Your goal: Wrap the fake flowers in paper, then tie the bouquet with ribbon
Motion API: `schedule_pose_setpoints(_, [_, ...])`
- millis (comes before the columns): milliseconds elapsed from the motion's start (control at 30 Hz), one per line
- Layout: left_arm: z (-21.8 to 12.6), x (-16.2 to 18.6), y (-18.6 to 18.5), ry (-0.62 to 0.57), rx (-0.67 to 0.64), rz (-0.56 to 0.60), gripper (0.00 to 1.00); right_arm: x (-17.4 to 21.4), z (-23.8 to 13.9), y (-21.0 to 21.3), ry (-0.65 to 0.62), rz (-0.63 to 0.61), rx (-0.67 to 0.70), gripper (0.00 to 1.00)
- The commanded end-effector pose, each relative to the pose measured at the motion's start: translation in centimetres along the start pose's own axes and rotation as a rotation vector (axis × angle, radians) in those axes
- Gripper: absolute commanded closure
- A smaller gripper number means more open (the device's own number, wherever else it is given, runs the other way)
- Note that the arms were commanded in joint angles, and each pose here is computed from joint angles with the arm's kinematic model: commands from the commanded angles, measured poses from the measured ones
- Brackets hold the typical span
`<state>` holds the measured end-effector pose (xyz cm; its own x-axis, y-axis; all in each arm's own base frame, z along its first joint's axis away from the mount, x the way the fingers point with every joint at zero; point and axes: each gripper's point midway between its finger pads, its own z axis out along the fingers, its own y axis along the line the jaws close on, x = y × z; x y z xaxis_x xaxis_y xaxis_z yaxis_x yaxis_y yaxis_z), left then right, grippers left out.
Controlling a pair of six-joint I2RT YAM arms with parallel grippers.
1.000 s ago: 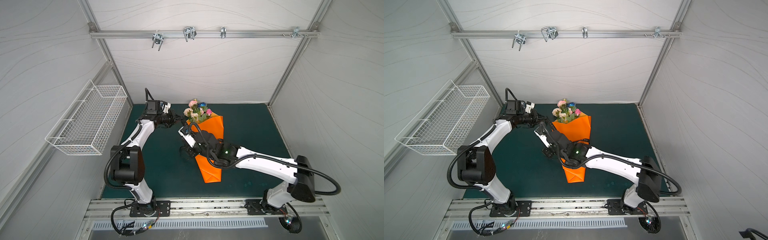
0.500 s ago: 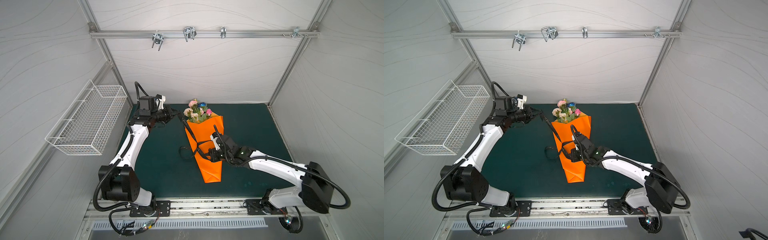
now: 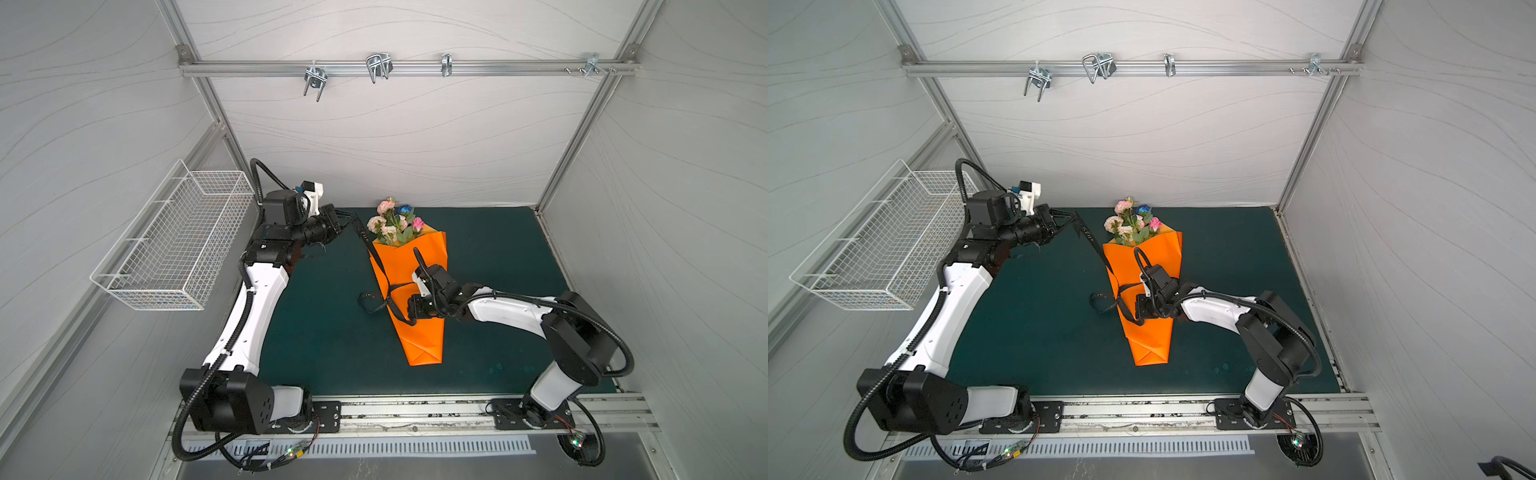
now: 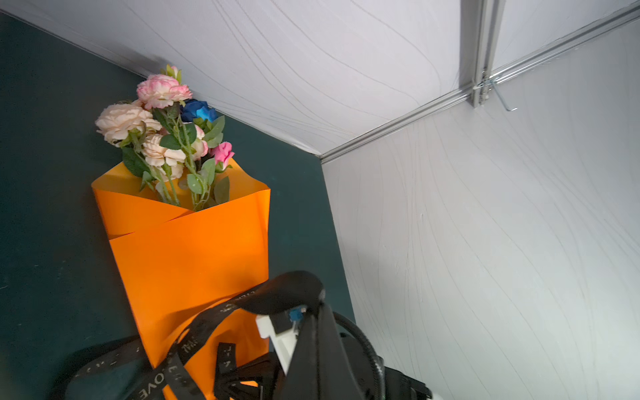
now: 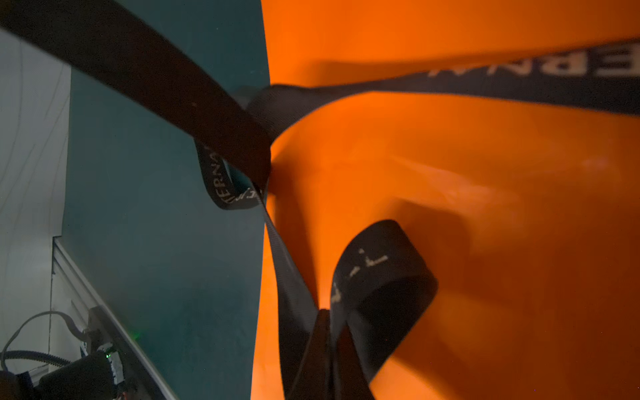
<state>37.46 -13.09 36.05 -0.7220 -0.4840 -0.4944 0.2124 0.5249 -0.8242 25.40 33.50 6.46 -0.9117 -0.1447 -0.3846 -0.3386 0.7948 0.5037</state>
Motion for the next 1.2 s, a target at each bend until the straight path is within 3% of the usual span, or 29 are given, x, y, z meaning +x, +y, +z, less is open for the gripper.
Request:
schedule_pose_setpoints(0, [-1.1,0.2,-2.2,-0.024,0.061,0.025,1.0,-2.6,1.2,0.9,-0.068,-0.037,-0.032,1.0])
schedule_pose_setpoints(167, [-2.0,1.3,-3.1,-0.022,0.072,0.023,1.0,-4.4,3.6,0.2,-0.082,-0.059,0.03,1.0])
schedule_pose_setpoints(267, [-2.9,2.5,-1.6,-0.023,-0.011,-0.018,1.0,-4.3,3.8,-0.2,-0.083,-0.043,0.05,1.0])
schedule_pose_setpoints(533, [-8.9,10.0,10.8,-0.169,-0.501,-0.246,1.0,-2.9,1.7,-0.9,-0.091,-0.023,0.055,1.0])
schedule_pose_setpoints(800, [-10.6,18.8,19.6,-0.127,-0.705,-0.503,0.99,-2.7,1.1,-0.3,-0.095,-0.03,0.031,1.0])
schedule_pose_setpoints(867, [-11.1,19.8,21.0,-0.138,-0.755,-0.539,0.89,-2.9,0.9,0.0,-0.1,-0.039,0.03,1.0])
schedule_pose_setpoints(900, [-11.5,20.0,21.5,-0.15,-0.783,-0.548,0.78,-2.8,0.9,0.0,-0.1,-0.044,0.034,1.0])
schedule_pose_setpoints(967, [-12.1,20.2,22.2,-0.166,-0.825,-0.554,0.43,-2.8,0.7,0.1,-0.103,-0.053,0.039,1.0])
schedule_pose_setpoints(1033, [-12.3,19.1,21.6,-0.191,-0.822,-0.51,0.2,-2.9,0.4,0.1,-0.106,-0.055,0.043,1.0])
schedule_pose_setpoints(1100, [-12.1,17.3,20.4,-0.213,-0.788,-0.44,0.15,-2.9,0.2,0.2,-0.109,-0.058,0.044,1.0])
schedule_pose_setpoints(1167, [-11.1,15.2,18.4,-0.214,-0.714,-0.329,0.17,-3.0,-0.1,0.2,-0.114,-0.059,0.047,1.0])
